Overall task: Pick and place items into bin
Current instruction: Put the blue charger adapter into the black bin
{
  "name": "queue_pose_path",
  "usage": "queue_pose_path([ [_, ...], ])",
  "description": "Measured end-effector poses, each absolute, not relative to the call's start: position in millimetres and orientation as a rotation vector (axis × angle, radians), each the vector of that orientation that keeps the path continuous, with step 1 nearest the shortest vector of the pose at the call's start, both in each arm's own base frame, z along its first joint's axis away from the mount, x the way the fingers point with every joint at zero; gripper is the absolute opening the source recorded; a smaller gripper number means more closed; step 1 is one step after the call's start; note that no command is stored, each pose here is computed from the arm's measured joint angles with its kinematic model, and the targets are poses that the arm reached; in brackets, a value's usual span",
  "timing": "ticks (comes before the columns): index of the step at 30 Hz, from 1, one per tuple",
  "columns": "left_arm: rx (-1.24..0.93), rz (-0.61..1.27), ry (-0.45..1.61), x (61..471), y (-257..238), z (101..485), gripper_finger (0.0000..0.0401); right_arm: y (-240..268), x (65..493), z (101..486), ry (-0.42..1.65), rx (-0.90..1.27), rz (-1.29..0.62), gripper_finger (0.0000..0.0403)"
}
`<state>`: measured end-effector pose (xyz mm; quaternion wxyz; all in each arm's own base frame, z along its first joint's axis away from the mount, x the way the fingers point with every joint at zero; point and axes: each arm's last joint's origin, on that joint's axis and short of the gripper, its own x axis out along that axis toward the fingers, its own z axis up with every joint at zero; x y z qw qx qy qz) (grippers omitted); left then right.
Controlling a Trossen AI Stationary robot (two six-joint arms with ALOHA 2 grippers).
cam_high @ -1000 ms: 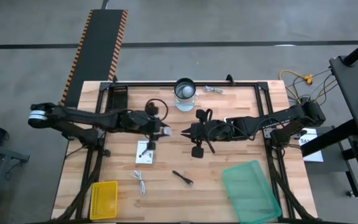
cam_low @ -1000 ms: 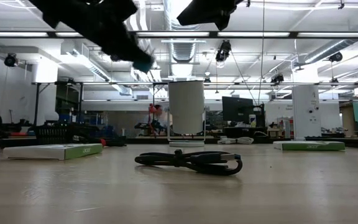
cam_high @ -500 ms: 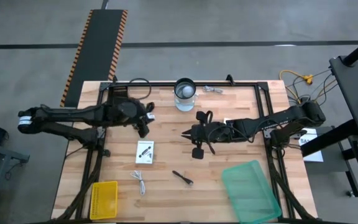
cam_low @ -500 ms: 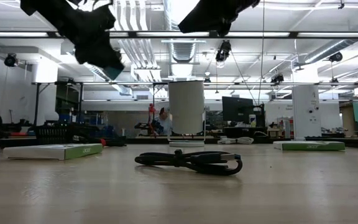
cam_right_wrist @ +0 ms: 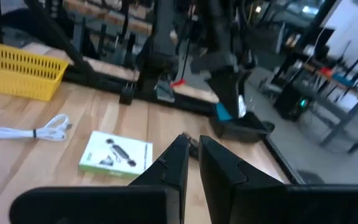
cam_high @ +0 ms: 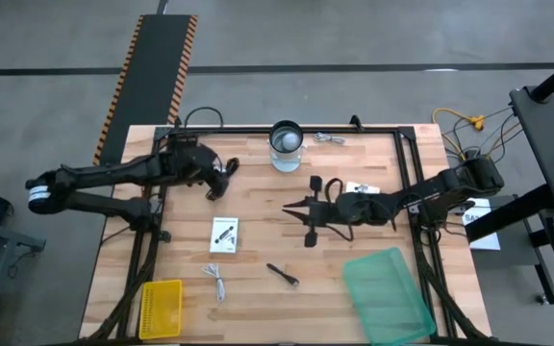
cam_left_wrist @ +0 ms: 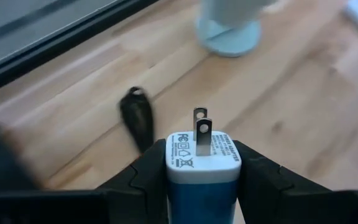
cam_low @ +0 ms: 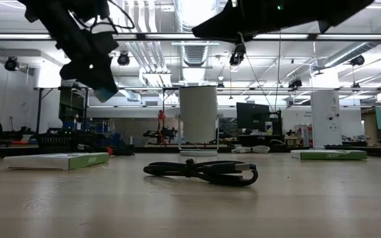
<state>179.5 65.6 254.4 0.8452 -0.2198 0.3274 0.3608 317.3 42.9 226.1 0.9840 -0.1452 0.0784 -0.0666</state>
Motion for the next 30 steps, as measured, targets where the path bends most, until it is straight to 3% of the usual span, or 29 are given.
queue_pose_path([
  [14, -0.509, 1.167, 0.773, 154, 115, 242, 0.0132, 26, 311, 211, 0.186, -0.306, -0.18, 0.0029],
  [30, -0.578, 1.398, 0.979, 138, 152, 211, 0.0132, 7, 311, 209, 0.225, -0.302, -0.238, 0.0029],
])
